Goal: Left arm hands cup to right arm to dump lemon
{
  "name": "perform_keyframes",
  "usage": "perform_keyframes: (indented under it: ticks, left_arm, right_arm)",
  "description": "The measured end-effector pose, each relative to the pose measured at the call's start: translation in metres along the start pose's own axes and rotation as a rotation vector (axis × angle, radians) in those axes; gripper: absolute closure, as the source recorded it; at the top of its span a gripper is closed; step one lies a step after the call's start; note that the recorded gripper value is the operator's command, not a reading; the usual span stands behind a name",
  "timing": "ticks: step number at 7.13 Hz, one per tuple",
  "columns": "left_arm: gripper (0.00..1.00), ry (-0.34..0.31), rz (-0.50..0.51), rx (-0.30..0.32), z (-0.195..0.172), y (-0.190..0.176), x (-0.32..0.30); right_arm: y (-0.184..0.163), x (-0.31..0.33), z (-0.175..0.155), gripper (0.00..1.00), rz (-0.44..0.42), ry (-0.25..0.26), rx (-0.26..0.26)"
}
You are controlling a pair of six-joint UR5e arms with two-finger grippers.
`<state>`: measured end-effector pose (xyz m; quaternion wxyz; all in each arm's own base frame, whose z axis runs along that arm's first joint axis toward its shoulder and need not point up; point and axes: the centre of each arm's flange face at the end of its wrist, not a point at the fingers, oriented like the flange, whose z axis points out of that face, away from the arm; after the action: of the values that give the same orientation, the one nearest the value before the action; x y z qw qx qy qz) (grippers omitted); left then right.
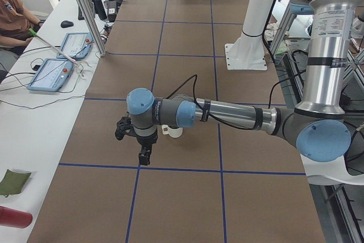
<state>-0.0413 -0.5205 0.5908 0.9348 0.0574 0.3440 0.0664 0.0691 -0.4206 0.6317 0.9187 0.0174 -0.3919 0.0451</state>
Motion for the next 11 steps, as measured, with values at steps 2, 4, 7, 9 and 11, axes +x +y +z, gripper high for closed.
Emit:
perform_keyframes:
  ticks: [2, 4, 7, 9, 11]
  left_arm:
    - [0.0, 0.011, 0.038, 0.054, -0.005, -0.015, 0.027]
    - [0.0, 0.084, 0.04, 0.053, 0.006, -0.018, 0.058]
    - [0.0, 0.143, -0.077, 0.035, 0.054, 0.014, 0.104]
    - [0.0, 0.145, -0.122, 0.02, 0.083, 0.032, 0.13]
    - [0.0, 0.147, -0.131, -0.023, 0.105, 0.04, 0.152]
  right_arm:
    - [-0.001, -0.001, -0.001, 0.0, 0.0, -0.001, 0.002]
    - [-0.001, -0.002, -0.002, 0.0, -0.003, -0.001, 0.004]
    - [-0.001, -0.003, -0.003, 0.0, -0.005, -0.001, 0.006]
    - [-0.001, -0.004, -0.004, 0.0, -0.009, -0.002, 0.008]
    - [-0.001, -0.006, -0.006, 0.0, -0.014, -0.002, 0.011]
